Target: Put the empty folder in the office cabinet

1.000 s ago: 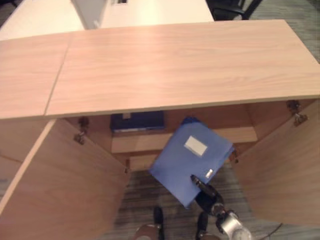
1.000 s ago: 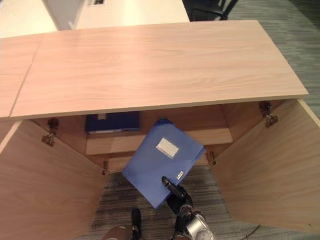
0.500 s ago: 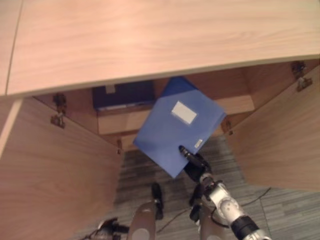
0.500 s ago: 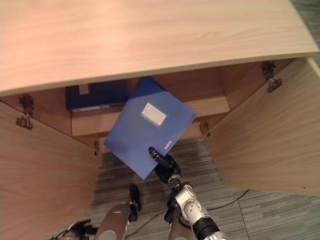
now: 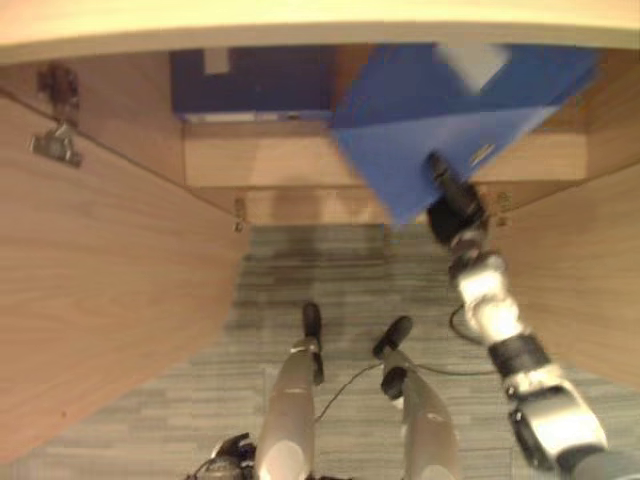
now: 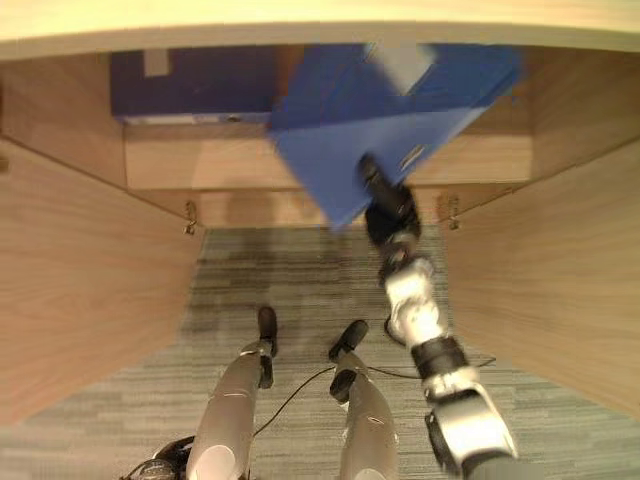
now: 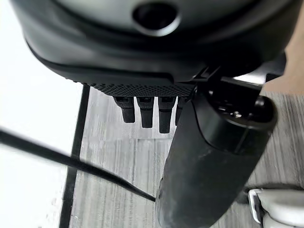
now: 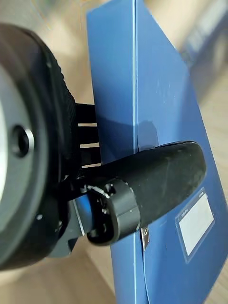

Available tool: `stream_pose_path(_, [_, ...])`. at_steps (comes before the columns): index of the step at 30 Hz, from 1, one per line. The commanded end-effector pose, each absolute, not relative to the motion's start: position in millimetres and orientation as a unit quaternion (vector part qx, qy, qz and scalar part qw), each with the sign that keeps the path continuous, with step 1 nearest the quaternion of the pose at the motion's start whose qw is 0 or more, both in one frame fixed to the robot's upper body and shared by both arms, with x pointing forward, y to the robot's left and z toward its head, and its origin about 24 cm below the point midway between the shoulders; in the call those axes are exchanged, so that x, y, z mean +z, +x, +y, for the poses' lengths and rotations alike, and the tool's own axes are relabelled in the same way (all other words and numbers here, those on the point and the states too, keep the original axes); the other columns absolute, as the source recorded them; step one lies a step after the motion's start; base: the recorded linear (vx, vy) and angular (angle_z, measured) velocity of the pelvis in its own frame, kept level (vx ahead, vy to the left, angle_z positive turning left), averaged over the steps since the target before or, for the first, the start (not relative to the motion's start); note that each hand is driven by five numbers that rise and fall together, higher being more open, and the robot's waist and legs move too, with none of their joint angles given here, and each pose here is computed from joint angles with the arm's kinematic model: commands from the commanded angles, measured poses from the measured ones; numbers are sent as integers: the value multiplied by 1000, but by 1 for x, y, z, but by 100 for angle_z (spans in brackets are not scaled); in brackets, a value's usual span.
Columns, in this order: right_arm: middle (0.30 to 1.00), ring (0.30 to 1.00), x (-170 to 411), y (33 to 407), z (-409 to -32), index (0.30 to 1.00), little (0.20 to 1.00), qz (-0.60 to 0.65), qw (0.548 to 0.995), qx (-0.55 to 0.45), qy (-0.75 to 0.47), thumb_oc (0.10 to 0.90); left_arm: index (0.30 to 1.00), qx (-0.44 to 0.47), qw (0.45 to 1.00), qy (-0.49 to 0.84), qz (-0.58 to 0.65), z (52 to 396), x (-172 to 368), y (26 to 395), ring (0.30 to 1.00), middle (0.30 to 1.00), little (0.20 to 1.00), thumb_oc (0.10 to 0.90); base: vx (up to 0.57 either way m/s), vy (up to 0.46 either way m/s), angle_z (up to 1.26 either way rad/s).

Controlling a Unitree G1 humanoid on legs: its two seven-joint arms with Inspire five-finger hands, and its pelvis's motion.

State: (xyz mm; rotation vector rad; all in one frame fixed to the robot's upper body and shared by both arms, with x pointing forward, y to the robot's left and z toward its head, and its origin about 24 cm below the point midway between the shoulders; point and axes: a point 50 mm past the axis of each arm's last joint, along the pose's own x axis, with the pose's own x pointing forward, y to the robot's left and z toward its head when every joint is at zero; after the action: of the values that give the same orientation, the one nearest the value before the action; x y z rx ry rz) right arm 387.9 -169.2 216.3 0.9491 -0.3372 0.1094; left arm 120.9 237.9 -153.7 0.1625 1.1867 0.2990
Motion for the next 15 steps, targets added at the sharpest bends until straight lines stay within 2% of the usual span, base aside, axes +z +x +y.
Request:
stream_pose_path(1, [300,300,272,379,-154,300,300,-256,826,125,486,400,900,175,750,116,628,278,-156,54,900,900,900,800,30,-23,7])
stream_pose_path(8, [300,300,333,386,-160,300,300,-298,788,130,522,400,900,172,750,120,628,290,-152,54,900,900,900,800,27,-14,12])
stream_pose_path(15, [300,300,349,394,-185,300,300,-305,750,71,582,400,900,161,748,137,628,297,-149,54,900,900,900,800,14,-14,7])
